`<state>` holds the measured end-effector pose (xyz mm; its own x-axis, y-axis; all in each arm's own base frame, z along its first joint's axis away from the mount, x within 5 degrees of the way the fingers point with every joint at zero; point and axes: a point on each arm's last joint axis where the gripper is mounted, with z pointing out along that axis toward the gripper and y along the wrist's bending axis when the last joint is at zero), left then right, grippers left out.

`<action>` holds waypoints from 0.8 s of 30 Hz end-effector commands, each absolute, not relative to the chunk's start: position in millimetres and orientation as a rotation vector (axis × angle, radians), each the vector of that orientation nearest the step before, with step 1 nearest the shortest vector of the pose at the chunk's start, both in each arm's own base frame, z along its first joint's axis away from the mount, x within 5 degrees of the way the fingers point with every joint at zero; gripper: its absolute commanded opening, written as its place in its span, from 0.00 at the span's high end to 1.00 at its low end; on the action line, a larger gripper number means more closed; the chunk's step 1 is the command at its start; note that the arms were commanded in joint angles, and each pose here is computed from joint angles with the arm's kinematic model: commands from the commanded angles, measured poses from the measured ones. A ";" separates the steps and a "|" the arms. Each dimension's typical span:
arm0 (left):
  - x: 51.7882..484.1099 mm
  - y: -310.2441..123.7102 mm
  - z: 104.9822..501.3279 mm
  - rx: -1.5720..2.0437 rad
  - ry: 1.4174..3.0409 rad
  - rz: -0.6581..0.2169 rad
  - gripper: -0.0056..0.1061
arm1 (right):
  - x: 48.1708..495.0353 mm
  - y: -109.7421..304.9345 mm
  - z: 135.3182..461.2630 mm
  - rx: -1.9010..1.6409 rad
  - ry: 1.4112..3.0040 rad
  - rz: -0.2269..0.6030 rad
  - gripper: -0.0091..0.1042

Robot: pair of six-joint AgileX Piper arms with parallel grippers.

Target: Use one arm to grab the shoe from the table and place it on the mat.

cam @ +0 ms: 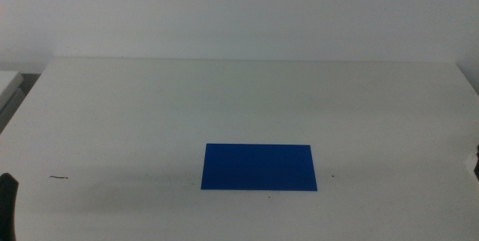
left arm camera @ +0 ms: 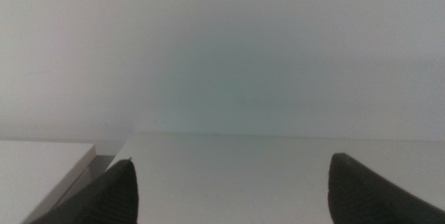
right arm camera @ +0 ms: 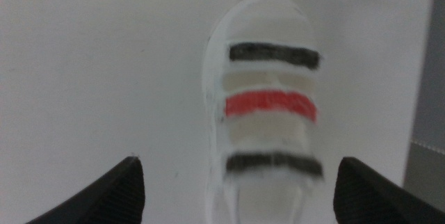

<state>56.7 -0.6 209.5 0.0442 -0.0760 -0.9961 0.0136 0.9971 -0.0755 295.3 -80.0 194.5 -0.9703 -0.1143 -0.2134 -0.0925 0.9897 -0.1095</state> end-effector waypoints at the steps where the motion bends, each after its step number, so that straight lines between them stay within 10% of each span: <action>1: 56.3 -0.6 210.8 -0.051 1.509 -0.070 0.11 | 302.7 -84.8 183.1 -0.180 2.907 -0.170 0.10; 6: 56.3 -0.6 210.8 -0.051 1.509 -0.070 0.11 | 309.0 -86.7 159.5 -0.183 2.950 -0.154 0.21; 13: 56.3 -0.6 210.8 -0.051 1.509 -0.070 0.11 | 313.5 -59.2 169.7 -0.266 2.955 -0.140 0.93; 24: 56.3 -0.6 210.8 -0.051 1.509 -0.070 0.11 | 354.2 150.8 243.8 -0.808 2.696 -0.041 0.93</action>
